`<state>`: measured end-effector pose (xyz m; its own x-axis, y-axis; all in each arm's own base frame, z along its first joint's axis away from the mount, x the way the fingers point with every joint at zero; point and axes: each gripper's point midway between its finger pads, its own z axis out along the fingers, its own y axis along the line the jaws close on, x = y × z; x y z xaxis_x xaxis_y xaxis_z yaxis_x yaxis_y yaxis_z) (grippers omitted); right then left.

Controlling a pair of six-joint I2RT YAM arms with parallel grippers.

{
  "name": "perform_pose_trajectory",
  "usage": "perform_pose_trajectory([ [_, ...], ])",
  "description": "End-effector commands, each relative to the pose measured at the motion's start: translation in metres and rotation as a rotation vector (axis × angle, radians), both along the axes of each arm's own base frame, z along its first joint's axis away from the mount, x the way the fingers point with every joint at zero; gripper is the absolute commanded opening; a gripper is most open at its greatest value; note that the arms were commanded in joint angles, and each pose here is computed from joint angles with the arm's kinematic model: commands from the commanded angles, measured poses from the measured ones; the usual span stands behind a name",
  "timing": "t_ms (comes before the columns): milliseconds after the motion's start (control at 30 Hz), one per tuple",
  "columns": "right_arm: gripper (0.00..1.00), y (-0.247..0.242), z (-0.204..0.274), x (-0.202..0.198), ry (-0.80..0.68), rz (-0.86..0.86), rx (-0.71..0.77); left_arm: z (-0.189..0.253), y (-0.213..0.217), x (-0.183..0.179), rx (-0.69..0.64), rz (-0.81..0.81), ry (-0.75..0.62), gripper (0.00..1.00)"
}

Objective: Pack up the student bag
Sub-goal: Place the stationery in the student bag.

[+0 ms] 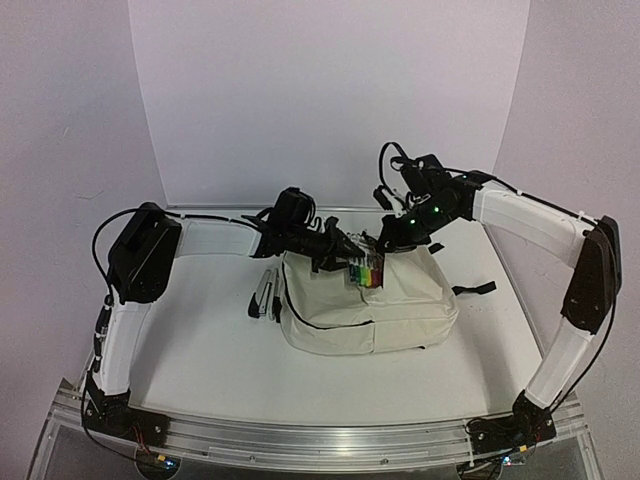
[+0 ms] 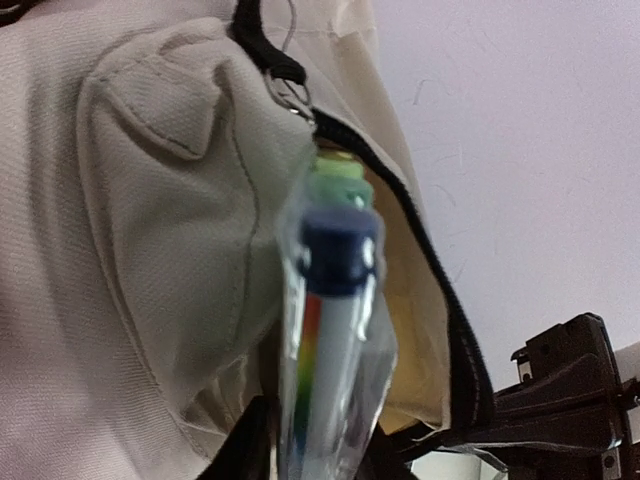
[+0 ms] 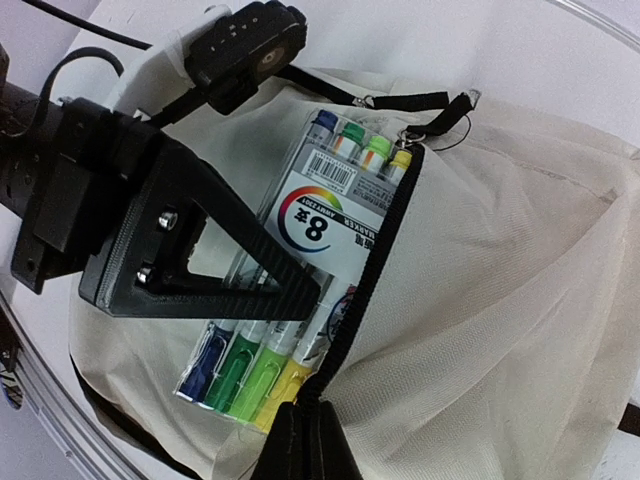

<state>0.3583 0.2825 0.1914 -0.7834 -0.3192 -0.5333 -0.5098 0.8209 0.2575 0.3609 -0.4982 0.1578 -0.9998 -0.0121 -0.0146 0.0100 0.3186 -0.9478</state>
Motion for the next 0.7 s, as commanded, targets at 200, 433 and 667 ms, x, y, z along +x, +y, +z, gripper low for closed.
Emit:
perform_pose_trajectory([
  [200,0.00,0.013,0.026,0.012,-0.028,-0.011,0.118,0.014,0.031,-0.009,0.125,0.045,-0.061,0.62],
  [433,0.00,0.011,0.018,0.000,0.002,0.010,0.121,0.016,0.038,-0.011,0.163,0.051,-0.086,0.42],
  [667,0.00,0.011,0.012,-0.006,0.018,0.021,0.122,0.017,0.023,-0.014,0.127,0.000,-0.096,0.17],
])
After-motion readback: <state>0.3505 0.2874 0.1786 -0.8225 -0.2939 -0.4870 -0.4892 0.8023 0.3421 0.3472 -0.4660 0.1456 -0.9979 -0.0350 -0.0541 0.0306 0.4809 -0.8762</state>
